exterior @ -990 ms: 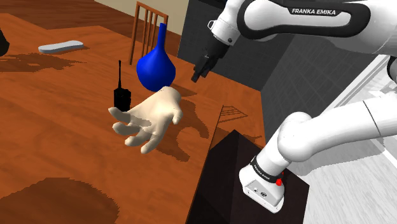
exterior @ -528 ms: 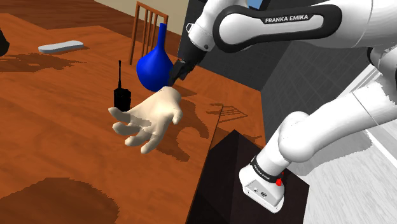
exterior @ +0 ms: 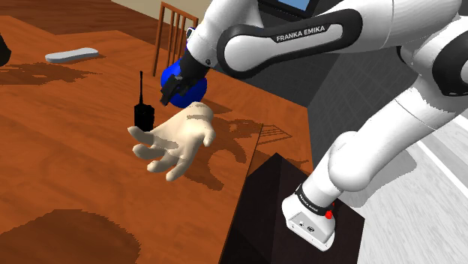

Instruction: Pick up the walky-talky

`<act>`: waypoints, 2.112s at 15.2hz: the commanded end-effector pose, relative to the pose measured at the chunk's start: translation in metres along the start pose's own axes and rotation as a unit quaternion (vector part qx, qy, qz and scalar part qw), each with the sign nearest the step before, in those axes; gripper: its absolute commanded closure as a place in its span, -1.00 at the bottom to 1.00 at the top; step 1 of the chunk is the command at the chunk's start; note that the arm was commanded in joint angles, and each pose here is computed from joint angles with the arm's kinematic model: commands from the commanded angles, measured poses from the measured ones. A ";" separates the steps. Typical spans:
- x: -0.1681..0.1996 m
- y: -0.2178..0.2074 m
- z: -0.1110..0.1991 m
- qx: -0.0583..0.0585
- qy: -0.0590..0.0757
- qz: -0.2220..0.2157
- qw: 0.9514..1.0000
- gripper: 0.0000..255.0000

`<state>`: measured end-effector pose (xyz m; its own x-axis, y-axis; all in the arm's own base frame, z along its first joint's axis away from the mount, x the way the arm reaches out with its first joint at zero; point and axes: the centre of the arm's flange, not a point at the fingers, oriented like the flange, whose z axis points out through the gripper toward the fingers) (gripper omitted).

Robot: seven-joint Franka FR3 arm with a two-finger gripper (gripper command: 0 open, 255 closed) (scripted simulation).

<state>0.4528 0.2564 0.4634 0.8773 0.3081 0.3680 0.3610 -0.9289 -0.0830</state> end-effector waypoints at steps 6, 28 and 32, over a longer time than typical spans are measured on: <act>0.038 -0.045 0.040 0.006 0.036 -0.024 0.999 -1.00; 0.033 -0.043 0.053 0.006 0.036 -0.024 0.999 1.00; 0.040 -0.045 0.033 0.006 0.036 -0.024 0.999 1.00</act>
<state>0.4817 0.3169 0.4466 0.8342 0.3358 0.4375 0.4058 -0.9109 -0.0744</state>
